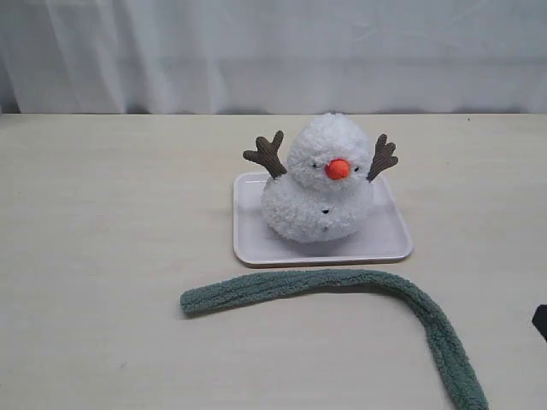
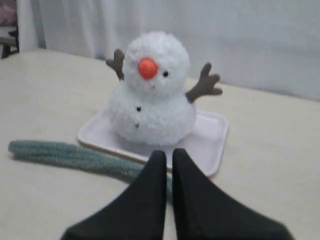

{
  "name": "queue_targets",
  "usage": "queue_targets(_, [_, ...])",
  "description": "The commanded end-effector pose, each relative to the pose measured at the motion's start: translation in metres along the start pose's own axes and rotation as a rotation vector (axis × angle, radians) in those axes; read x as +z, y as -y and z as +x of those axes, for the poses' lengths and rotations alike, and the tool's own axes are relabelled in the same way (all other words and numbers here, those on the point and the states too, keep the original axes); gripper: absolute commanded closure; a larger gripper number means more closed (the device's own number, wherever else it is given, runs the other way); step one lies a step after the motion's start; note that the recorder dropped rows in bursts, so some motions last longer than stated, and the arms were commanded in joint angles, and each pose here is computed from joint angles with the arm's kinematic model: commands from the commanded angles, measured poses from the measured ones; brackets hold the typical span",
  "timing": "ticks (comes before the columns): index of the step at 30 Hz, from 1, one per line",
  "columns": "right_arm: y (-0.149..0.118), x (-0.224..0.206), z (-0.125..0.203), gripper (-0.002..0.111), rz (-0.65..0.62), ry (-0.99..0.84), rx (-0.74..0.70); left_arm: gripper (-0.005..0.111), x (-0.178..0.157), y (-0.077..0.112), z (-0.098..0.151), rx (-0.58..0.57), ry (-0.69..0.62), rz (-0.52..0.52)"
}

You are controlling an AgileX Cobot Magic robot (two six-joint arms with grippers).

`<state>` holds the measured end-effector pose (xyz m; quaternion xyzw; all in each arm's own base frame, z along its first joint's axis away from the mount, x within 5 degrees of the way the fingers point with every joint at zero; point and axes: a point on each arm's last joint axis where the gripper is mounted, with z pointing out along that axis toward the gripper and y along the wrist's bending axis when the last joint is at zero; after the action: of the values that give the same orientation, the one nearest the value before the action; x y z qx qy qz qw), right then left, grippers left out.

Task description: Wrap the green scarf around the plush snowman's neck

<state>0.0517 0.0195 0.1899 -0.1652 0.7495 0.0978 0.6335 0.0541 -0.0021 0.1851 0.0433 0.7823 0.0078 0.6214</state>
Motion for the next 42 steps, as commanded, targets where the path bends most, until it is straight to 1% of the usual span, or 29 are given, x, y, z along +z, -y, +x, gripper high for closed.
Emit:
queue_targets(1, [0.0, -0.002, -0.019, 0.104, 0.002, 0.223, -0.022, 0.107, 0.0, 0.0, 0.0, -0.003, 0.008, -0.001])
queue_targets(5, [0.0, -0.007, -0.034, 0.104, 0.003, 0.389, -0.019, 0.107, 0.0, 0.0, 0.0, -0.003, 0.008, -0.001])
queue_targets(6, [0.0, -0.009, -0.039, 0.104, 0.003, 0.455, -0.019, 0.107, 0.0, 0.0, 0.0, -0.003, 0.008, -0.001])
queue_targets(7, [0.0, -0.014, -0.048, 0.104, -0.006, 0.571, 0.026, 0.107, 0.0, 0.0, 0.0, -0.003, 0.008, -0.001])
queue_targets(8, [0.0, -0.017, -0.052, 0.104, -0.027, 0.614, 0.093, 0.107, 0.0, 0.0, 0.0, -0.003, 0.008, -0.001])
queue_targets(9, [0.0, -0.021, -0.057, 0.104, -0.071, 0.69, 0.204, 0.107, 0.0, 0.0, 0.0, -0.003, 0.008, -0.001])
queue_targets(10, [0.0, -0.023, -0.059, 0.104, -0.075, 0.716, 0.208, 0.107, 0.0, 0.0, 0.0, -0.003, 0.008, -0.001])
queue_targets(12, [0.002, -0.025, -0.07, 0.104, -0.066, 0.664, 0.21, 0.107, 0.0, 0.0, 0.0, -0.003, 0.008, -0.001])
queue_targets(13, [0.003, -0.03, -0.082, 0.104, -0.048, 0.599, 0.19, 0.107, 0.0, 0.0, 0.0, -0.003, 0.008, -0.001])
queue_targets(14, [0.004, -0.035, -0.091, 0.104, -0.042, 0.577, 0.184, 0.107, 0.0, 0.0, 0.0, -0.003, 0.008, -0.001])
queue_targets(16, [0.007, -0.046, -0.111, 0.104, -0.007, 0.442, 0.132, 0.107, 0.0, 0.0, 0.0, -0.003, 0.008, -0.001])
queue_targets(17, [0.01, -0.052, -0.122, 0.104, 0.022, 0.36, 0.094, 0.107, 0.0, 0.0, 0.0, -0.003, 0.008, -0.001])
queue_targets(18, [0.014, -0.054, -0.126, 0.104, 0.068, 0.248, 0.045, 0.107, 0.0, 0.0, 0.0, -0.003, 0.008, -0.001])
queue_targets(21, [0.024, -0.064, -0.138, 0.104, 0.167, 0.093, -0.018, 0.107, 0.0, 0.0, 0.0, -0.003, 0.008, -0.001])
queue_targets(22, [0.024, -0.079, -0.149, 0.104, 0.16, 0.124, -0.009, 0.107, 0.0, 0.0, 0.0, -0.003, 0.008, -0.001])
queue_targets(23, [0.02, -0.09, -0.155, 0.104, 0.117, 0.195, -0.012, 0.107, 0.0, 0.0, 0.0, -0.003, 0.008, -0.001])
queue_targets(24, [0.014, -0.113, -0.161, 0.104, 0.07, 0.382, -0.011, 0.107, 0.0, 0.0, 0.0, -0.003, 0.008, -0.001])
queue_targets(25, [0.013, -0.114, -0.164, 0.104, 0.087, 0.413, 0.001, 0.107, 0.0, 0.0, 0.0, -0.003, 0.008, -0.001])
queue_targets(26, [0.014, -0.119, -0.164, 0.104, 0.193, 0.366, -0.005, 0.107, 0.0, 0.0, 0.0, 0.001, 0.006, -0.002])
queue_targets(27, [0.013, -0.12, -0.164, 0.104, 0.234, 0.36, -0.002, 0.107, 0.0, 0.0, 0.0, -0.007, 0.005, 0.0])
queue_targets(28, [0.004, -0.119, -0.167, 0.104, 0.312, 0.377, -0.025, 0.107, 0.0, 0.0, 0.0, 0.005, 0.003, -0.004])
queue_targets(30, [-0.007, -0.117, -0.172, 0.104, 0.375, 0.412, -0.032, 0.107, 0.0, 0.0, 0.0, 0.005, 0.003, -0.004])
queue_targets(31, [-0.011, -0.116, -0.174, 0.104, 0.405, 0.426, -0.042, 0.107, 0.0, 0.0, 0.0, 0.005, 0.003, -0.004])
queue_targets(34, [-0.018, -0.109, -0.175, 0.104, 0.374, 0.462, 0.037, 0.107, 0.0, 0.0, 0.0, 0.005, 0.003, -0.004])
queue_targets(35, [-0.016, -0.101, -0.174, 0.104, 0.364, 0.424, 0.05, 0.107, 0.0, 0.0, 0.0, 0.005, 0.003, -0.004])
queue_targets(36, [-0.01, -0.088, -0.173, 0.104, 0.344, 0.349, 0.067, 0.107, 0.0, 0.0, 0.0, 0.005, 0.003, -0.004])
queue_targets(38, [0.001, -0.061, -0.169, 0.104, 0.288, 0.155, 0.099, 0.107, 0.0, 0.0, 0.0, 0.005, 0.003, -0.004])
queue_targets(40, [0.012, -0.029, -0.16, 0.104, 0.205, -0.077, 0.145, 0.107, 0.0, 0.0, 0.0, 0.005, 0.003, -0.004])
queue_targets(42, [0.02, -0.002, -0.151, 0.104, 0.137, -0.263, 0.179, 0.107, 0.0, 0.0, 0.0, 0.005, 0.003, -0.004])
